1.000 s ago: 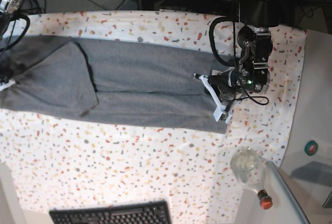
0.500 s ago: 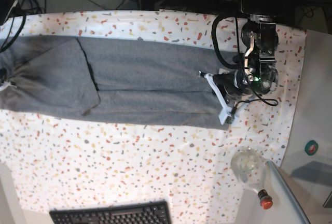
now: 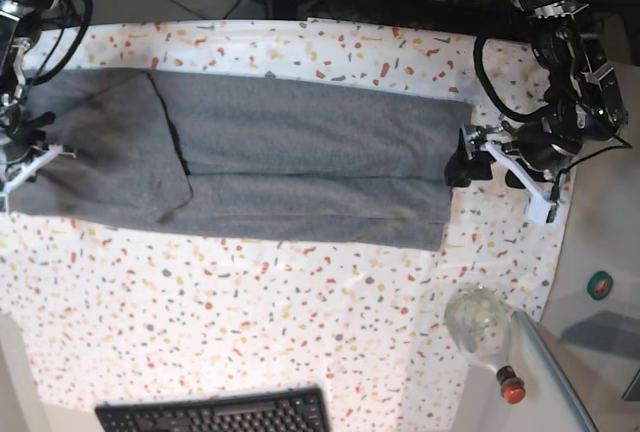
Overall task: Layout the t-shirt on the table in an organized manner, then fold the t-shirt properly
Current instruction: 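Grasp the strip end with the left gripper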
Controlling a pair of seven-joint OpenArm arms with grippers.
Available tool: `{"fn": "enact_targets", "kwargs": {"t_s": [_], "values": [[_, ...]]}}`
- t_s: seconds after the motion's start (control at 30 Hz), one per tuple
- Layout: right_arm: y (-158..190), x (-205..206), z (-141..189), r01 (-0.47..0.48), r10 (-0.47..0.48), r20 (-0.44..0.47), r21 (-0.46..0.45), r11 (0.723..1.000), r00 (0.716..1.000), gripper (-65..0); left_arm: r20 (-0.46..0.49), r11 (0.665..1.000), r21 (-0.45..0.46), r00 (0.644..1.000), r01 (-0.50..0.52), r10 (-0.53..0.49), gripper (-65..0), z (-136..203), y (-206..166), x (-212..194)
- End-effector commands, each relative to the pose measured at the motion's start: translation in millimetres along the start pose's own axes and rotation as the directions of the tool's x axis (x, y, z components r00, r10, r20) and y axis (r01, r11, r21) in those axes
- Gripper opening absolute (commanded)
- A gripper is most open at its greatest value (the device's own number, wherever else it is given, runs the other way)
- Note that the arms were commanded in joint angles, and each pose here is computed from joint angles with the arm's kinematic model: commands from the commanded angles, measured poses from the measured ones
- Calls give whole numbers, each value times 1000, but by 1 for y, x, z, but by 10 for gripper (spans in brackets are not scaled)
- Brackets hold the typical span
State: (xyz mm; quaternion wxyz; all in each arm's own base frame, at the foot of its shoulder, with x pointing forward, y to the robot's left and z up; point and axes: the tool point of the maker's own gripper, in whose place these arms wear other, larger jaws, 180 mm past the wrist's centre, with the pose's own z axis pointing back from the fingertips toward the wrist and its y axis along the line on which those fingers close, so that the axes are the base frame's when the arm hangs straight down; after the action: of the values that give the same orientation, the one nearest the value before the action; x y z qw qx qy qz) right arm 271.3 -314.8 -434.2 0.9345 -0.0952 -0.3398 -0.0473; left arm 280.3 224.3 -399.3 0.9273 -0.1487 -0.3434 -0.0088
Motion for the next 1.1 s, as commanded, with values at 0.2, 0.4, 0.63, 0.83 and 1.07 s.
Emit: {"fn": "enact_targets", "kwargs": {"t_s": [0.2, 0.4, 0.63, 0.83, 1.07], "values": [[-2, 11, 3, -10, 10, 35, 0, 1000, 999, -650, 94, 988, -81, 986, -131, 138, 0, -24, 12, 7], [4, -1, 4, -32, 32, 10, 12, 999, 999, -650, 71, 969, -105, 970, -223, 231, 0, -46, 16, -8], [3, -7, 5, -35, 35, 0, 12, 999, 999, -650, 27, 965, -163, 976, -207, 214, -2, -71, -11, -23], [-1, -13, 7, -33, 33, -9, 4, 999, 999, -650, -16, 956, -169, 970, -241, 242, -5, -80, -13, -34], [-1, -17, 7, -33, 33, -17, 5, 999, 999, -650, -23, 954, -169, 969, -246, 246, -58, -81, -13, -36]]}}
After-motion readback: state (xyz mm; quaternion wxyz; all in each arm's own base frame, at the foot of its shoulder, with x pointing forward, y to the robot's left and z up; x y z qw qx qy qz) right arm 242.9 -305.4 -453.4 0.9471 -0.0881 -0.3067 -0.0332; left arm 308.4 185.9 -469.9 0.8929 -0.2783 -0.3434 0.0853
